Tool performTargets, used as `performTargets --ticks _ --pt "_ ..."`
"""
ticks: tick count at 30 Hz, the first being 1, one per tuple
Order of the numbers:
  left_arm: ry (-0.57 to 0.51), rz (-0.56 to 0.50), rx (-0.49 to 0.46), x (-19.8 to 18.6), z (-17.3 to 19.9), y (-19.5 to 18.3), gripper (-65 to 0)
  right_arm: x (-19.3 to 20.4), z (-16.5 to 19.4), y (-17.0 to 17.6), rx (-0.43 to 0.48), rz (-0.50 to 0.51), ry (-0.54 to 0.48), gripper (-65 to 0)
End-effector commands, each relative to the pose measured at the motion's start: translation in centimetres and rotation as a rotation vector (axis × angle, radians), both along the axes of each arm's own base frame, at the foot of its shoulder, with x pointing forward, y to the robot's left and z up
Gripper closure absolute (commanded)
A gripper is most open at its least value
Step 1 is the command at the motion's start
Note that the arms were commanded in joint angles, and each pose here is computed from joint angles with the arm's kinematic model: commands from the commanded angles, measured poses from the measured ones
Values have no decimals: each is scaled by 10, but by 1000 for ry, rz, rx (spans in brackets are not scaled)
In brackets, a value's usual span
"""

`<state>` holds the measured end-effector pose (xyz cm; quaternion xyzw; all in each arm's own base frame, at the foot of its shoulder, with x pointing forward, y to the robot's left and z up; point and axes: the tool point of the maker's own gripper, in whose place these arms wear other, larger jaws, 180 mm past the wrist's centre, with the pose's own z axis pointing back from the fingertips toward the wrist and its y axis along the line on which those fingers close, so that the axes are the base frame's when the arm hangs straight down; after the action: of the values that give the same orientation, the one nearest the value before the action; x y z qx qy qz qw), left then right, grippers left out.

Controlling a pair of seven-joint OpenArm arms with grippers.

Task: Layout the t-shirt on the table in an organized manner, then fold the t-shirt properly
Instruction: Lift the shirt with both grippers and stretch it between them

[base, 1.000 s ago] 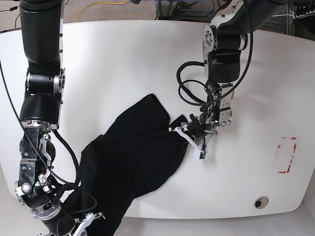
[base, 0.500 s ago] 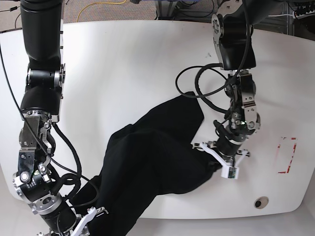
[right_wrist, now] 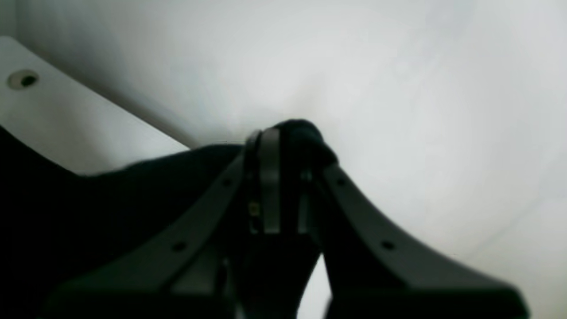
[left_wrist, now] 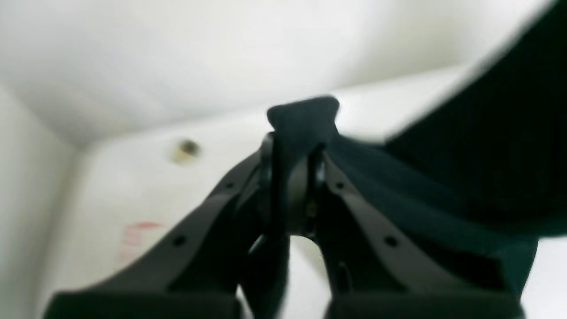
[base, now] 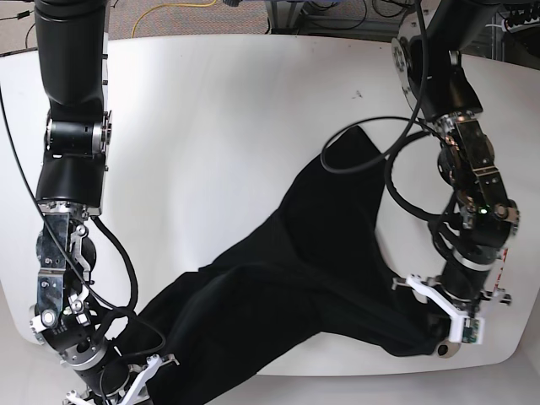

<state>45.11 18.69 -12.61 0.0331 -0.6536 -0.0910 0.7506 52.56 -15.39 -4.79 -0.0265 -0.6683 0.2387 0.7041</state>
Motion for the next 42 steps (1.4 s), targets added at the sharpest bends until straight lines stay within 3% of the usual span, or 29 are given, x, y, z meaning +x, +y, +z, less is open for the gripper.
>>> performTargets --ticks 1,10,20,24,26,30,36,42 --pt "-105 40 24 1 49 19 0 3 45 -2 27 5 -108 0" --pt "-221 107 128 0 131 56 0 5 96 -4 28 0 -192 0" --pt "-411 187 173 -15 238 86 0 -7 175 8 -54 24 -308 0" --pt "-433 222 154 -20 275 101 0 -6 198 -9 -67 -8 -325 0" --pt "-435 226 153 -20 283 104 0 -1 191 -19 -66 -26 -299 0" --pt "-434 229 190 -23 291 111 0 8 179 -38 -60 -62 -251 0" --pt "-377 205 240 -16 263 105 0 6 179 -53 -65 -84 -248 0" --pt "-272 166 243 -3 208 91 0 3 122 -62 -107 -96 -173 0"
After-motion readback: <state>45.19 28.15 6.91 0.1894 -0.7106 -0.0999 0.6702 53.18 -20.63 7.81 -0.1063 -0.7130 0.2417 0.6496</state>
